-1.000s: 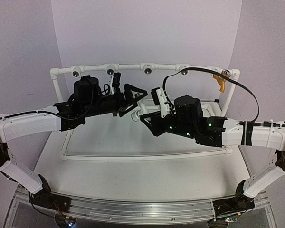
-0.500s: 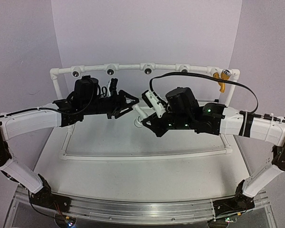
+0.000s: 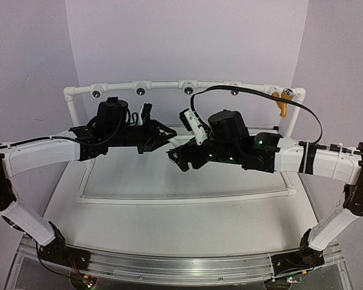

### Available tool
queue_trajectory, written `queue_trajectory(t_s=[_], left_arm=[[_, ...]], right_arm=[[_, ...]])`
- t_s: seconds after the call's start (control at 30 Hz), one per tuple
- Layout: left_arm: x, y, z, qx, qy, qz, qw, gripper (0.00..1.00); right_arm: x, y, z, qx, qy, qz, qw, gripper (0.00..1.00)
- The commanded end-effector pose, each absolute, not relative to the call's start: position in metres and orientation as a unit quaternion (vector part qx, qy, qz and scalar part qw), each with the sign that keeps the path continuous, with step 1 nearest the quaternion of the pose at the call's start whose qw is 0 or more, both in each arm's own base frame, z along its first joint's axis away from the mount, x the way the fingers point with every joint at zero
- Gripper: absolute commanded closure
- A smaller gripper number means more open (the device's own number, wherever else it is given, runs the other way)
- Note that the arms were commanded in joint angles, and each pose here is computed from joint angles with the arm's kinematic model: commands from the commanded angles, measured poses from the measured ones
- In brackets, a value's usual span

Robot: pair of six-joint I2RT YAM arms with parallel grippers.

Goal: Install the water faucets
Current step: Pass from the right arm to the left, then pass from the left arm to the right

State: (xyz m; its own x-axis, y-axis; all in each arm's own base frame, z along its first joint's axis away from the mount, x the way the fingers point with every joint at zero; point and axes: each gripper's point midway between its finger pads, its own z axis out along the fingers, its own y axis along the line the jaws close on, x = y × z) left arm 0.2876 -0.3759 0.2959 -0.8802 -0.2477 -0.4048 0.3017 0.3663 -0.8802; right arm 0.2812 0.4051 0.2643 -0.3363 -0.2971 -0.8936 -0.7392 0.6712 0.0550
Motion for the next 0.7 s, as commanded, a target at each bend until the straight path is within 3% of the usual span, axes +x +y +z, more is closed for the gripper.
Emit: queue_trajectory(t_s=[0.0, 0.13, 0.37, 0.57, 0.67], left_arm=[[0.286, -0.370, 0.344, 0.014, 0.755, -0.601, 0.262, 1.00], [0.283, -0.366, 0.354, 0.006, 0.740, -0.620, 0.259, 1.00], [0.277, -0.362, 0.359, 0.002, 0.729, -0.636, 0.253, 1.00], [0.275, -0.361, 0.359, 0.002, 0.726, -0.642, 0.246, 1.00], [0.274, -0.360, 0.361, 0.004, 0.724, -0.644, 0.247, 1.00]], right_arm=[[0.272, 0.408, 0.323, -0.281, 0.707, 0.345, 0.550, 0.02], [0.270, 0.407, 0.322, -0.273, 0.681, 0.363, 0.574, 0.02], [0.282, 0.411, 0.326, -0.245, 0.660, 0.367, 0.609, 0.37], [0.286, 0.428, 0.328, -0.256, 0.642, 0.379, 0.616, 0.43], [0.289, 0.432, 0.324, -0.258, 0.641, 0.372, 0.620, 0.55]])
